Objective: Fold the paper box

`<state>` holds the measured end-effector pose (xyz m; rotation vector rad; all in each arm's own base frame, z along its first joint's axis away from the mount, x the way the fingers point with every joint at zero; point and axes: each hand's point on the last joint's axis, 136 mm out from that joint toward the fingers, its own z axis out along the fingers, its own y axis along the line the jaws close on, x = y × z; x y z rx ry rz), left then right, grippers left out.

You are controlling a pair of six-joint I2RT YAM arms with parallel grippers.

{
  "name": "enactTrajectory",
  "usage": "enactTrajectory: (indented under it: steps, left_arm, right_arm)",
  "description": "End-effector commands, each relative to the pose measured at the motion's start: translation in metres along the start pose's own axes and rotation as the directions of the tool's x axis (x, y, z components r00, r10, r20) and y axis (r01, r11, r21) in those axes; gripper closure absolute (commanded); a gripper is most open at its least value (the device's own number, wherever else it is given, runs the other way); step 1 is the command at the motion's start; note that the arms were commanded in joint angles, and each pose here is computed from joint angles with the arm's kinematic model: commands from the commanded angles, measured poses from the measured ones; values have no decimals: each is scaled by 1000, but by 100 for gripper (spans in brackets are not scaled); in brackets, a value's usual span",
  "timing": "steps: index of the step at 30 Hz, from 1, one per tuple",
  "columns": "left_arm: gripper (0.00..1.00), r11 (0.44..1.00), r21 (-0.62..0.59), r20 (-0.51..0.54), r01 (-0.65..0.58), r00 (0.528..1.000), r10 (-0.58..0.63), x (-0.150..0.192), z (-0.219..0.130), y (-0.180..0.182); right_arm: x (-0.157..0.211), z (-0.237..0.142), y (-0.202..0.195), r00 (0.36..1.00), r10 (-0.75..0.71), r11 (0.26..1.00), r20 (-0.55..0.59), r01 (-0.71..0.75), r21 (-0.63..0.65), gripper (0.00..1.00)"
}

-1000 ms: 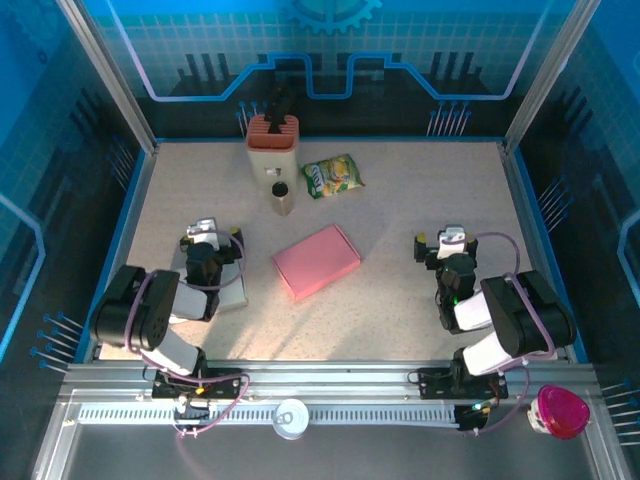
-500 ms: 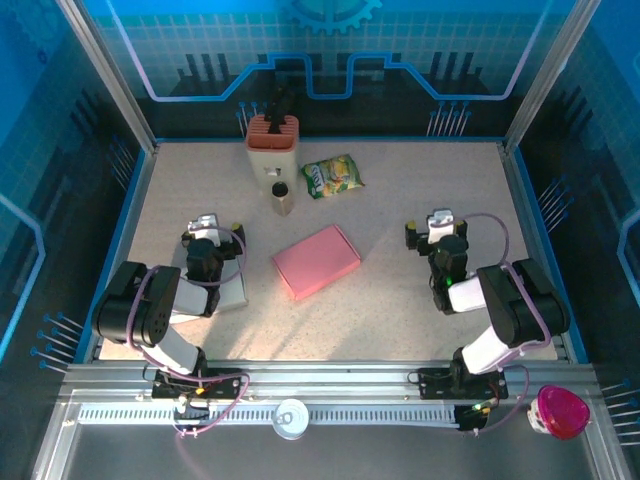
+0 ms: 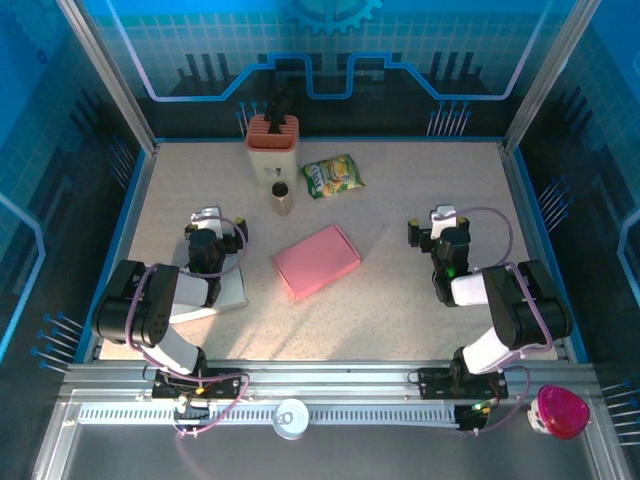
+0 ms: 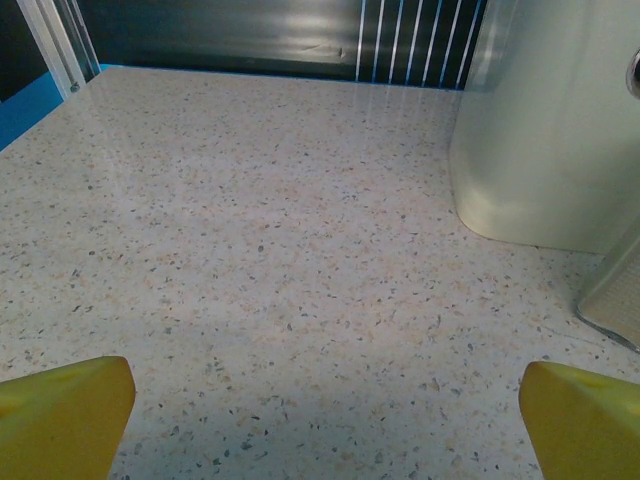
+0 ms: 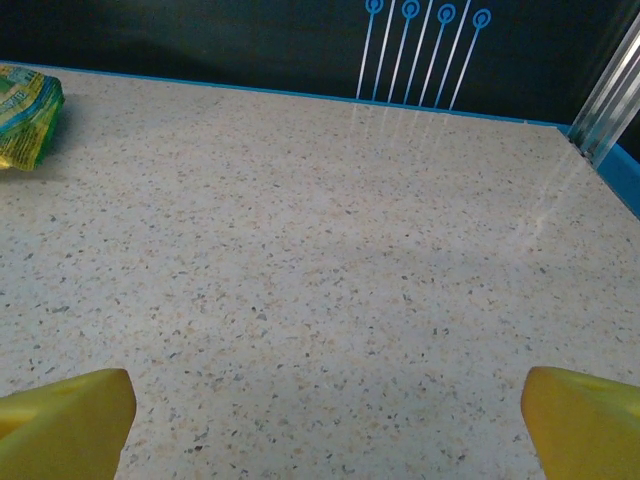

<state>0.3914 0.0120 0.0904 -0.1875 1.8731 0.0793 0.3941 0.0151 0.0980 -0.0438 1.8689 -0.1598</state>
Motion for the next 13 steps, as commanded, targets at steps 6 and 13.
enactTrajectory:
  steps: [6,13]
  left_arm:
    - [1,1000,14,8,-3,1000,3,-8,2,-1]
    - [1,1000,14,6,-4,1000,4,-7,1,-1]
  right_arm:
    - [-5,-2,0,1000,-9,1000,22,9,8,0]
    - [-5,-3,-4,1000,5,1000,23,-5,23,0]
